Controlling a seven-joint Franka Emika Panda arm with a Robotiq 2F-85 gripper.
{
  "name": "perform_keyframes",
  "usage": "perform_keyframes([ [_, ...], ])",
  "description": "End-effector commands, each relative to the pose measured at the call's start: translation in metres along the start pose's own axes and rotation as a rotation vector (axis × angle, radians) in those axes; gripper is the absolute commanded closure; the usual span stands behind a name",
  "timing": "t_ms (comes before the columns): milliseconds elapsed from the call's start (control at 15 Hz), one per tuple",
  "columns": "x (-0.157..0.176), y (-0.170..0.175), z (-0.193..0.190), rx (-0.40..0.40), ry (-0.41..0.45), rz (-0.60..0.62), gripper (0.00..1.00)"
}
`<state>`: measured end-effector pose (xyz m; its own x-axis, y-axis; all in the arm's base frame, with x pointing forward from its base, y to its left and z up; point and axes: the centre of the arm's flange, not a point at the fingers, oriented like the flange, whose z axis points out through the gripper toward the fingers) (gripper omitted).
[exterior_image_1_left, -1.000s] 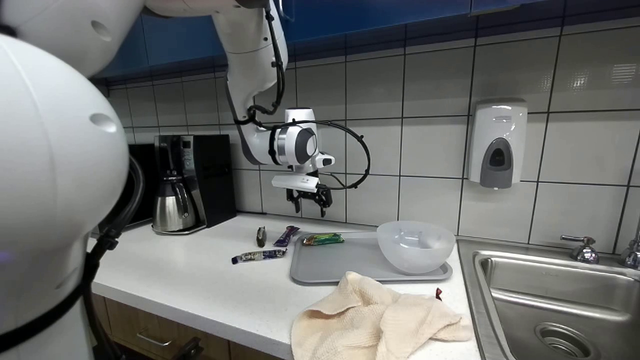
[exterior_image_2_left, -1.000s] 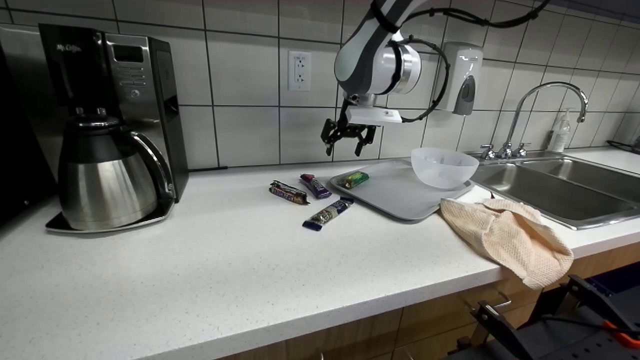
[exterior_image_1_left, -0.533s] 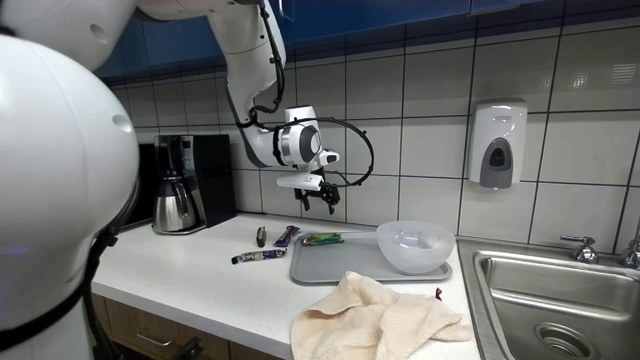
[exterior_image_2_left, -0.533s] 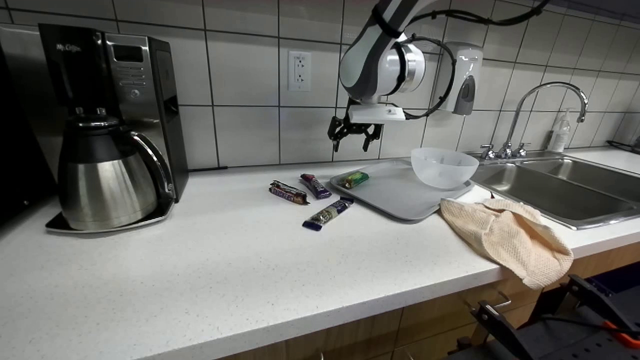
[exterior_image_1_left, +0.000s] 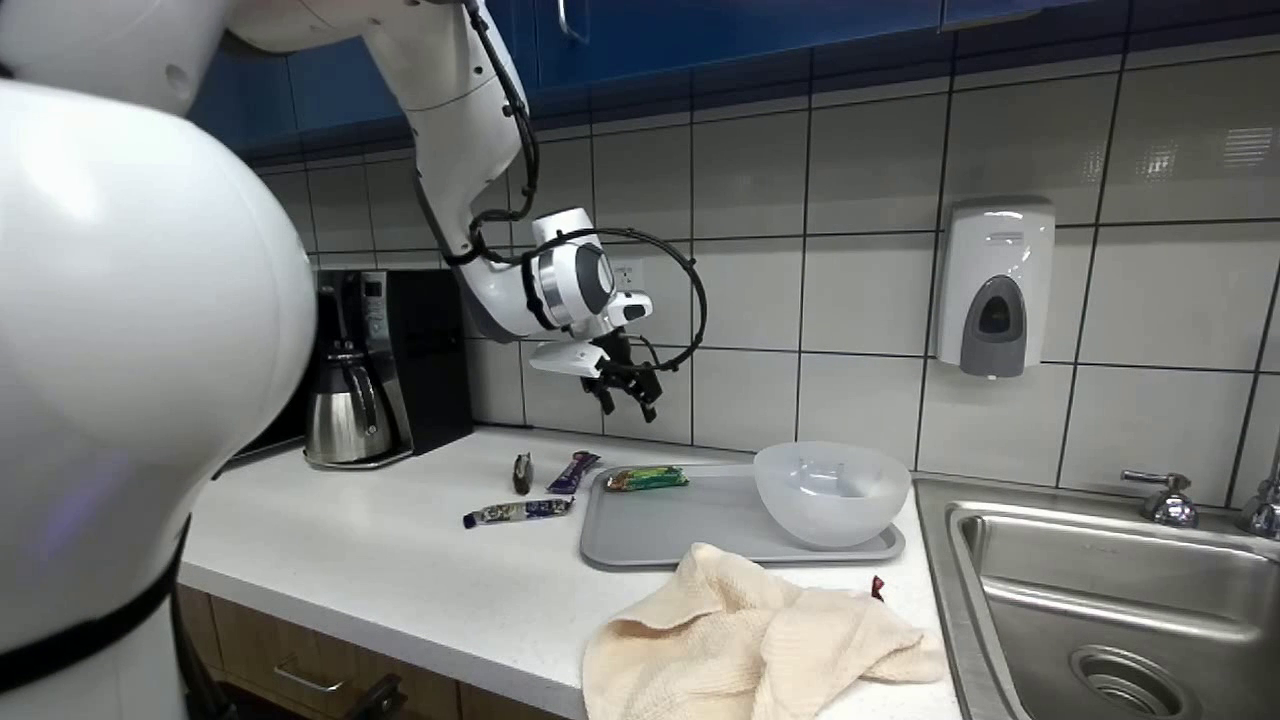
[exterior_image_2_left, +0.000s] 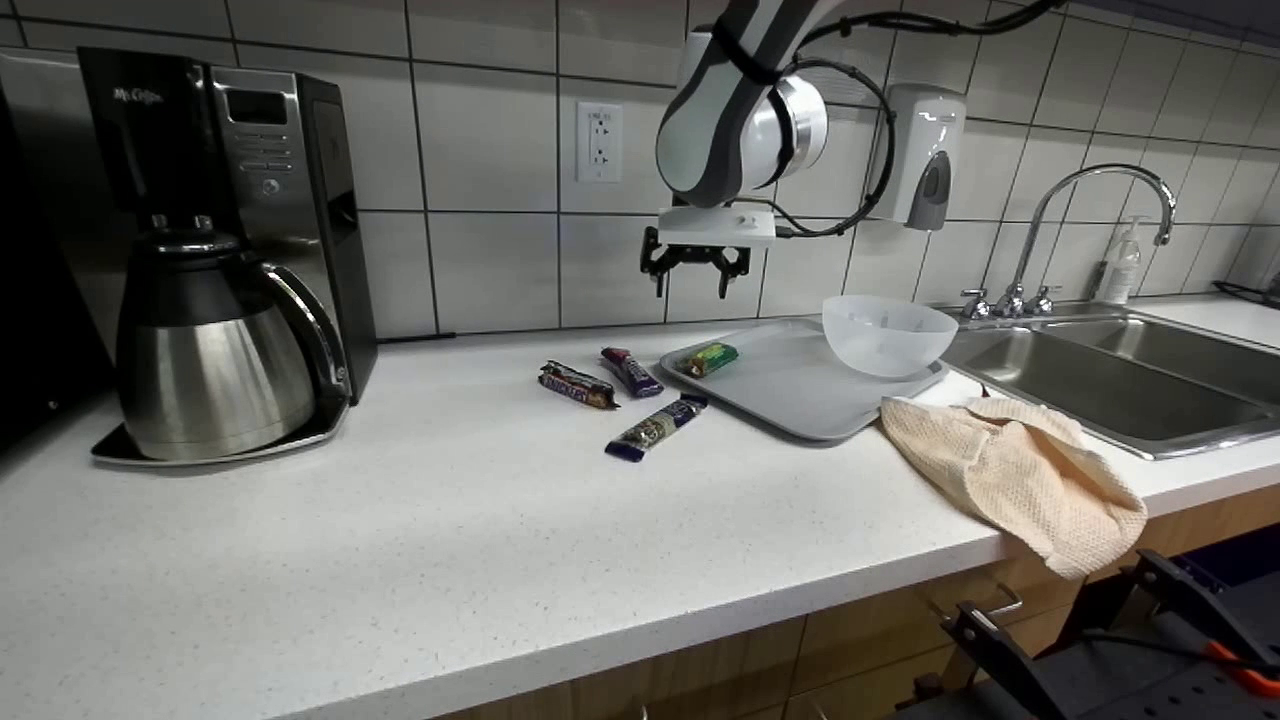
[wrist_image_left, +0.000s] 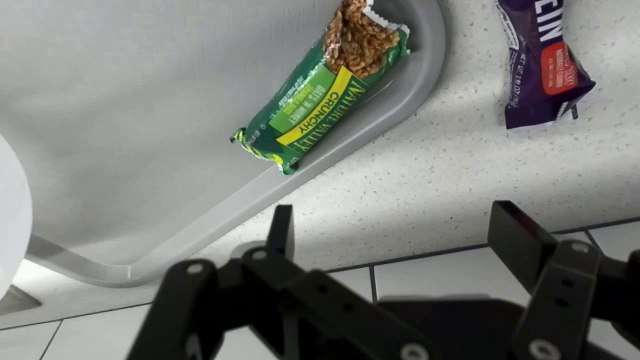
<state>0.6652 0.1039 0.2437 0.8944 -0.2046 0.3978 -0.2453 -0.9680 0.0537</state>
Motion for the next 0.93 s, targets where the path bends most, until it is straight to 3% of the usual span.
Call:
perform_keyframes([
  [0, -0.006, -0.011, 0.002, -0.071, 0.004, 0.083, 0.00],
  [867, -0.013, -0.002, 0.039, -0.150, -0.069, 0.227, 0.00],
])
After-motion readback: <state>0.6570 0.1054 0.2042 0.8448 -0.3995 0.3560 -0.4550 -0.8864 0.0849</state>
